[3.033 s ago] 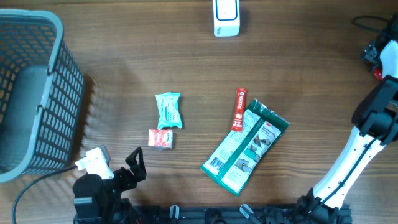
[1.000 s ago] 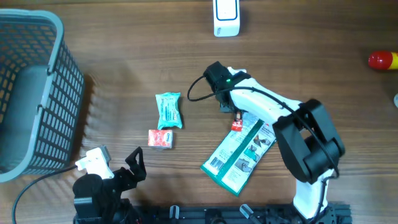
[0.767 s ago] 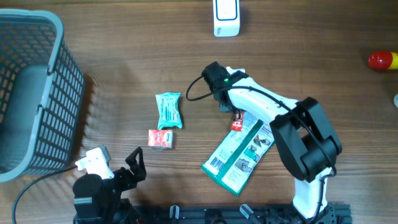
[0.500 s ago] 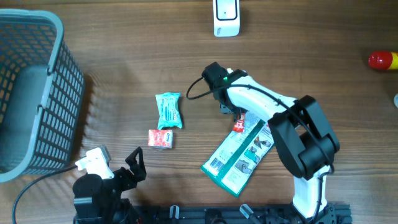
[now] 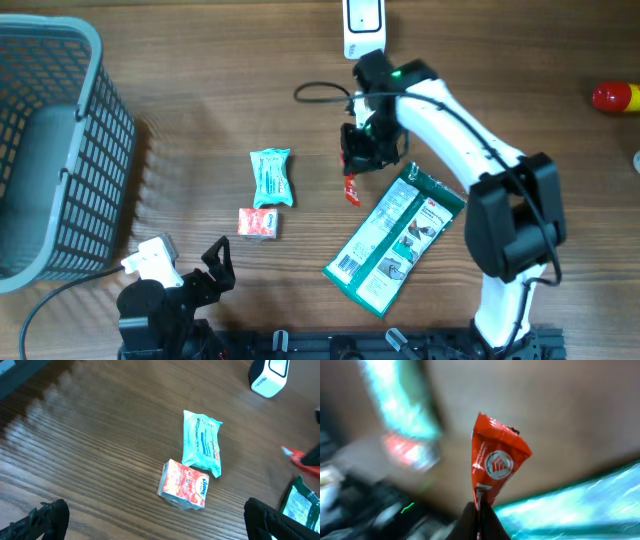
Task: Scan the item barcode
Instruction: 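Lift the red sachet and hold it up at the white scanner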
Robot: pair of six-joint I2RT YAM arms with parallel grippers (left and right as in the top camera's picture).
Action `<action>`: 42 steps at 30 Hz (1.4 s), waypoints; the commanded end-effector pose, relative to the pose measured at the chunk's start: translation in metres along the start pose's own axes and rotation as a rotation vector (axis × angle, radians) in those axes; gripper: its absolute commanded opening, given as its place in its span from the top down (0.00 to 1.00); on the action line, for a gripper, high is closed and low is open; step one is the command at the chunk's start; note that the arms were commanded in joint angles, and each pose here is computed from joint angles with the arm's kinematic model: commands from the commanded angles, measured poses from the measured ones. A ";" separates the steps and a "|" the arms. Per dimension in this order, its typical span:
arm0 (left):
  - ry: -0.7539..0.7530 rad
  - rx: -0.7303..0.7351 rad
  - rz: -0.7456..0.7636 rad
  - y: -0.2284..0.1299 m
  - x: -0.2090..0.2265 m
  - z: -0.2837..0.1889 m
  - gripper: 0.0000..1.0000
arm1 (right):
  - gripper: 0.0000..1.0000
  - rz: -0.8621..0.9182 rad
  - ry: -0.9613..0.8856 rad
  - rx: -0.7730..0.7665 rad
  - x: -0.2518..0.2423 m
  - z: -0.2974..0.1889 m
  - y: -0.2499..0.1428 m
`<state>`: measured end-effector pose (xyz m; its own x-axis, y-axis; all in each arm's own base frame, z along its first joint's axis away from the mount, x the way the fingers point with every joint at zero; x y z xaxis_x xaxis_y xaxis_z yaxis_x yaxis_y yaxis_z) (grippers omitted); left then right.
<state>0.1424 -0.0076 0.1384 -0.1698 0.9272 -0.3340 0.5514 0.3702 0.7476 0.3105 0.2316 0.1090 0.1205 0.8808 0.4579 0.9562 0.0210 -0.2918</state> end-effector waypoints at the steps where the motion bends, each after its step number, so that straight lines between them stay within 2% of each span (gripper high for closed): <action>1: -0.017 -0.004 -0.002 0.000 -0.003 -0.001 0.00 | 0.96 0.262 0.287 0.213 0.037 -0.027 -0.034; 8: -0.017 -0.004 -0.002 0.000 -0.003 -0.001 0.00 | 0.96 0.583 0.263 0.336 0.032 -0.037 -0.049; 10: -0.017 -0.004 -0.002 0.000 -0.003 -0.001 0.00 | 0.96 0.629 0.258 0.348 0.032 -0.037 -0.050; 13: -0.017 -0.004 -0.002 0.000 -0.003 -0.001 0.00 | 0.96 0.556 0.322 0.364 0.040 -0.040 -0.051; 15: -0.017 -0.004 -0.002 0.000 -0.003 -0.001 0.00 | 0.96 0.412 0.380 0.345 0.046 -0.042 -0.049; 18: -0.017 -0.004 -0.002 0.000 -0.003 -0.001 0.00 | 0.96 0.112 0.579 0.293 0.069 -0.053 -0.041; 20: -0.017 -0.004 -0.002 0.000 -0.003 -0.001 0.00 | 0.96 0.044 0.613 0.275 0.072 -0.056 -0.040; 30: -0.017 -0.004 -0.002 0.000 -0.003 -0.001 0.00 | 0.95 0.033 0.677 0.290 0.080 -0.062 -0.040; 37: -0.017 -0.004 -0.002 0.000 -0.003 -0.001 0.00 | 0.96 0.339 0.663 0.426 0.084 -0.067 -0.044; 42: -0.017 -0.004 -0.002 0.000 -0.003 -0.001 0.00 | 0.96 0.372 0.673 0.434 0.084 -0.070 -0.040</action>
<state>0.1424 -0.0076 0.1384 -0.1698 0.9272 -0.3340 0.5514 0.3702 0.7476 0.2965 0.2723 0.2024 0.6200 0.4429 0.6477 0.6880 0.0900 -0.7201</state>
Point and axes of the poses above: each gripper's point midway between its finger pads, its own z axis out along the fingers, its own x axis along the line the jaws close on, y = z × x, the point moved 2 cm from there along -z, back along the fingers, and after that the axes turned 4 degrees about z, right-handed, at the moved point
